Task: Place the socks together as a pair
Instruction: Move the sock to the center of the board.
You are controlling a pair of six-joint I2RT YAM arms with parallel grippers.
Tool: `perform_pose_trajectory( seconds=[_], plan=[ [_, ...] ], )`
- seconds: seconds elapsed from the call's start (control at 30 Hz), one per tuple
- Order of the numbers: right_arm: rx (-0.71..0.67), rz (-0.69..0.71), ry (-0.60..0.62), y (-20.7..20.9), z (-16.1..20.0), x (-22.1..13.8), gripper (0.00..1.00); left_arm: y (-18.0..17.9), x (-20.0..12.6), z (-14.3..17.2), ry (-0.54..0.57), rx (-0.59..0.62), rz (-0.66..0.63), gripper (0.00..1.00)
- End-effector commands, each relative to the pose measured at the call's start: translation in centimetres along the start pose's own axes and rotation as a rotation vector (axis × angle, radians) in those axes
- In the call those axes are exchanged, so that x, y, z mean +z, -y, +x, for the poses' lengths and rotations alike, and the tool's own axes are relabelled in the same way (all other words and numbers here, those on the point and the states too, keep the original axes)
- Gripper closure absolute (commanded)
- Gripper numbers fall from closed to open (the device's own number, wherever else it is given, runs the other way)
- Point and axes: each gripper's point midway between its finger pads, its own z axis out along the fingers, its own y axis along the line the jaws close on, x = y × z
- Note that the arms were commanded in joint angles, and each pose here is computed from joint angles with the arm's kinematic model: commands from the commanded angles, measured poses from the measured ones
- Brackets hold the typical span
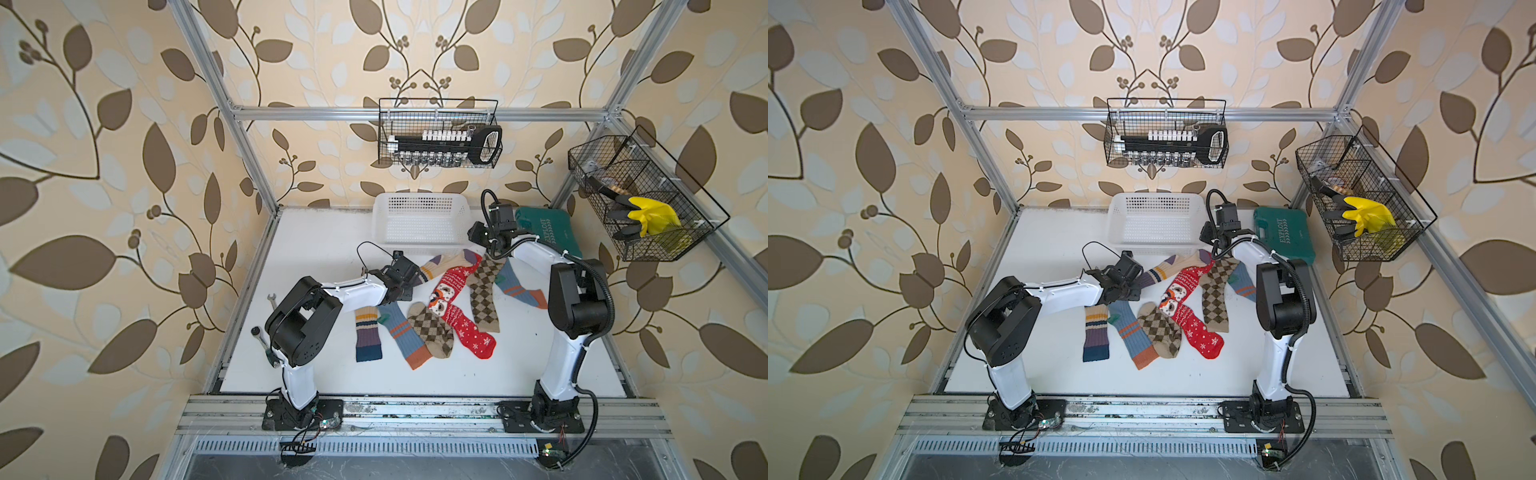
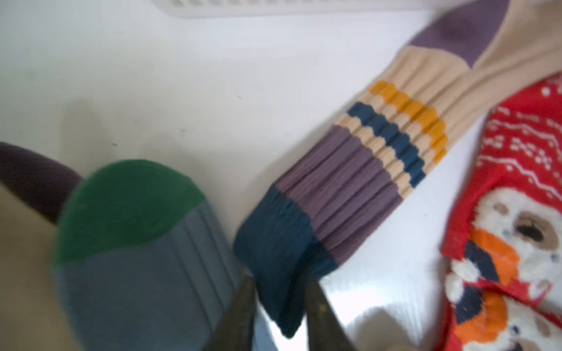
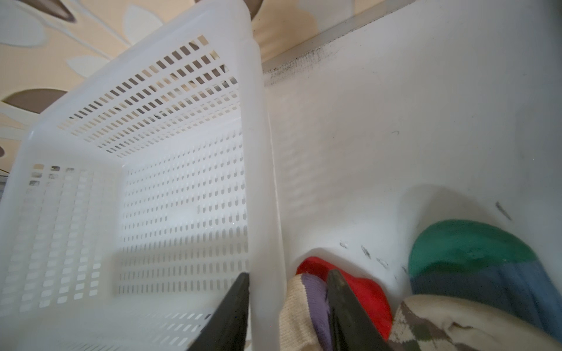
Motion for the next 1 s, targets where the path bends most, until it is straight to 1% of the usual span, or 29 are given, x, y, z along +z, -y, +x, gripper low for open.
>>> perform_pose_trajectory(
  seconds=[0.0,0.13,0.2,0.27,0.37,0.43,0.5,0.57,0.73,0.83,0.97],
  plan=[
    [-0.045,-0.004,0.001,-0.3,0.0,-3.2,0.53,-0.1,-2.9,-1.8,0.051,-0.017,0.028,0.39],
    [-0.096,-0.024,-0.027,-0.9,1.9,-7.4,0.52,0.0,-6.0,-1.6,0.075,-0.02,0.064,0.28],
    [-0.151,-0.039,-0.056,-2.1,3.9,-9.7,0.52,-0.5,-7.1,-0.5,0.066,-0.042,0.089,0.27],
    [-0.219,-0.051,-0.101,-3.7,6.5,-11.3,0.52,-0.6,-7.5,1.1,0.039,-0.064,0.128,0.26],
    [-0.318,-0.077,-0.175,-5.9,11.3,-13.2,0.52,0.2,-7.1,4.0,-0.015,-0.101,0.213,0.26],
    [-0.339,-0.095,-0.204,-6.5,13.9,-13.9,0.51,1.1,-6.5,5.6,-0.046,-0.114,0.259,0.27],
    [-0.314,-0.132,-0.225,-6.5,15.9,-14.0,0.51,2.0,-5.8,6.7,-0.083,-0.123,0.291,0.27],
    [-0.278,-0.154,-0.25,-6.1,17.3,-13.6,0.52,2.5,-5.1,7.0,-0.1,-0.138,0.307,0.29],
    [-0.206,-0.191,-0.328,-5.3,20.9,-11.3,0.55,1.2,-4.5,6.5,-0.089,-0.173,0.274,0.32],
    [-0.175,-0.2,-0.374,-5.2,22.5,-9.6,0.57,-1.1,-4.1,6.2,-0.09,-0.239,0.264,0.35],
    [-0.154,-0.169,-0.393,-4.5,23.4,-8.0,0.62,-5.3,-2.8,6.0,-0.107,-0.384,0.286,0.38]
  ],
)
